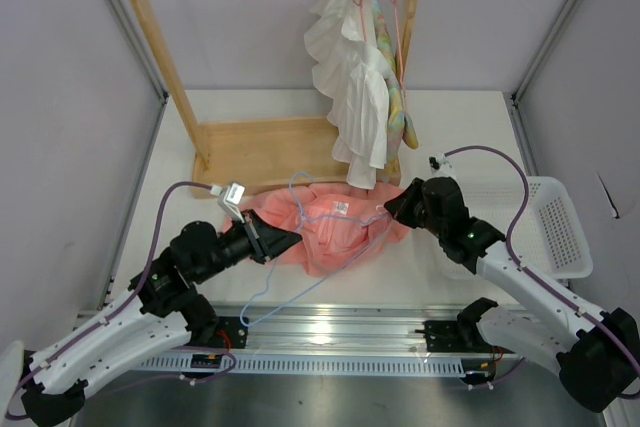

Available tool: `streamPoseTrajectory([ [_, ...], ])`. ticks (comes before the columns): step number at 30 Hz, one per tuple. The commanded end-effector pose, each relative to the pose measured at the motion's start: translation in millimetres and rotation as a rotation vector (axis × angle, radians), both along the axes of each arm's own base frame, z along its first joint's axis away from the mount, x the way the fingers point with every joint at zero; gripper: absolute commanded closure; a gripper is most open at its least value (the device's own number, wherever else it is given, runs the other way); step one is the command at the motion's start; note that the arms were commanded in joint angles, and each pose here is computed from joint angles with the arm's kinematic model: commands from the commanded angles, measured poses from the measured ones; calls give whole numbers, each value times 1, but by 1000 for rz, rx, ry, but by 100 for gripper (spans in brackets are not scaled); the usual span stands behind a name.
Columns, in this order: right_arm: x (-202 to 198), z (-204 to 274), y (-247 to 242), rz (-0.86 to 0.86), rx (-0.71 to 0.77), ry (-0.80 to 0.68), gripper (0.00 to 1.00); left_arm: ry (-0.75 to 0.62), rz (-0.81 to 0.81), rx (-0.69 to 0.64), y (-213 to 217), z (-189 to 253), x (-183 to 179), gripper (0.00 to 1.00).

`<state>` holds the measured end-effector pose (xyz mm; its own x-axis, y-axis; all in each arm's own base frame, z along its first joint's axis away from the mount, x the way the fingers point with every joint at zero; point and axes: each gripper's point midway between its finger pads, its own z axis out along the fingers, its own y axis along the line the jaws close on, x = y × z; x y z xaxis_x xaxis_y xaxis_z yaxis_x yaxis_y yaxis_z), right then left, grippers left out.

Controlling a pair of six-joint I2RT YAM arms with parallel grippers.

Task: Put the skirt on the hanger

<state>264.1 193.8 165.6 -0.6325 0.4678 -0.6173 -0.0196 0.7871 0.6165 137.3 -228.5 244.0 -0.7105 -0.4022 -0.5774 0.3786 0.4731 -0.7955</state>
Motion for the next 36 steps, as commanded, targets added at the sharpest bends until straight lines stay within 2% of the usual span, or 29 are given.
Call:
streamPoseTrajectory([
  [1,6,12,1,-14,14,-57,100,-34,20,-95,-3,19,4,100],
  [13,-2,13,-4,-17,25,-69,100,-26,120,-118,5,18,18,100],
  [36,0,17,-5,-31,32,-85,100,14,111,-75,1,1,19,100],
])
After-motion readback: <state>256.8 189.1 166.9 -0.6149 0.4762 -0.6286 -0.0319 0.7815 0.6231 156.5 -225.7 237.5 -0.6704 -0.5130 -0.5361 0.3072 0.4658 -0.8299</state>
